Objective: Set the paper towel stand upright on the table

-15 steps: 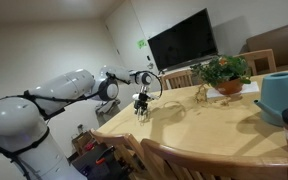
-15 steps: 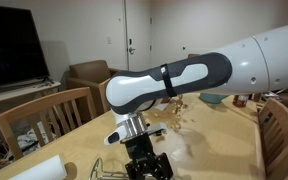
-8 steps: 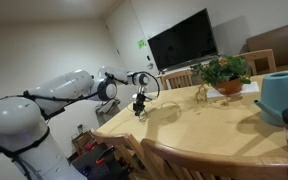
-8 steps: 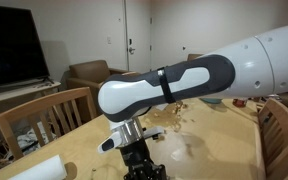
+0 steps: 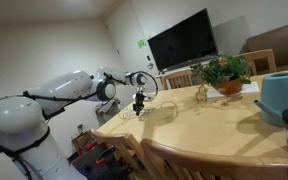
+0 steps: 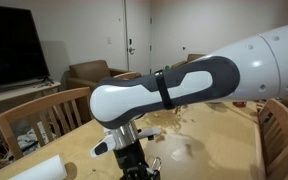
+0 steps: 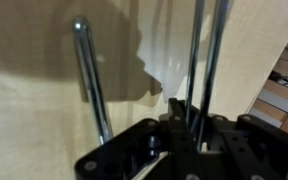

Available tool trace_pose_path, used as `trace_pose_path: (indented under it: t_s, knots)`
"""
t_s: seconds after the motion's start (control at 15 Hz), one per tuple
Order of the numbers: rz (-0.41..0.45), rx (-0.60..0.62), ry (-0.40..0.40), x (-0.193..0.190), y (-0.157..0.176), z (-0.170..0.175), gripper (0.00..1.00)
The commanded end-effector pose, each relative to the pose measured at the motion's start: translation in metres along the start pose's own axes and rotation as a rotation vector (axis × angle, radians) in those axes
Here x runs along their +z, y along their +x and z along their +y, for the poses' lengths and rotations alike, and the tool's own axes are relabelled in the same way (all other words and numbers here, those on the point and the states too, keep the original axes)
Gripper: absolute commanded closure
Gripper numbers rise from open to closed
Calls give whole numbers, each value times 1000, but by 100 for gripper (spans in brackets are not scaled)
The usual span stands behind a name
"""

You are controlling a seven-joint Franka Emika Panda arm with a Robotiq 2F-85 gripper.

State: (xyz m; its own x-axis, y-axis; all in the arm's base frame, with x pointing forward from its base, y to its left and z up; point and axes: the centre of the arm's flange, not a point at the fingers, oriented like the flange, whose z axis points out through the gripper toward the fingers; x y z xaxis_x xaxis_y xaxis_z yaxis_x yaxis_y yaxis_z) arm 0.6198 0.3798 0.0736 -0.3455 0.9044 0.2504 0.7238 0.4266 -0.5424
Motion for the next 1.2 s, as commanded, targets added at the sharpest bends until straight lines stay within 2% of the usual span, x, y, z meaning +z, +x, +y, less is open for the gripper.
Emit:
trace_pose_path:
  t_s: [0.0, 0.47, 0.87, 1.13]
  knots:
    - [-47, 60, -92, -9, 7, -29, 99]
    - [-91, 141, -265, -42, 28, -60, 99]
    - [-110, 385, -414, -63, 52, -75, 99]
    - [-93, 533, -422, -71, 57, -76, 99]
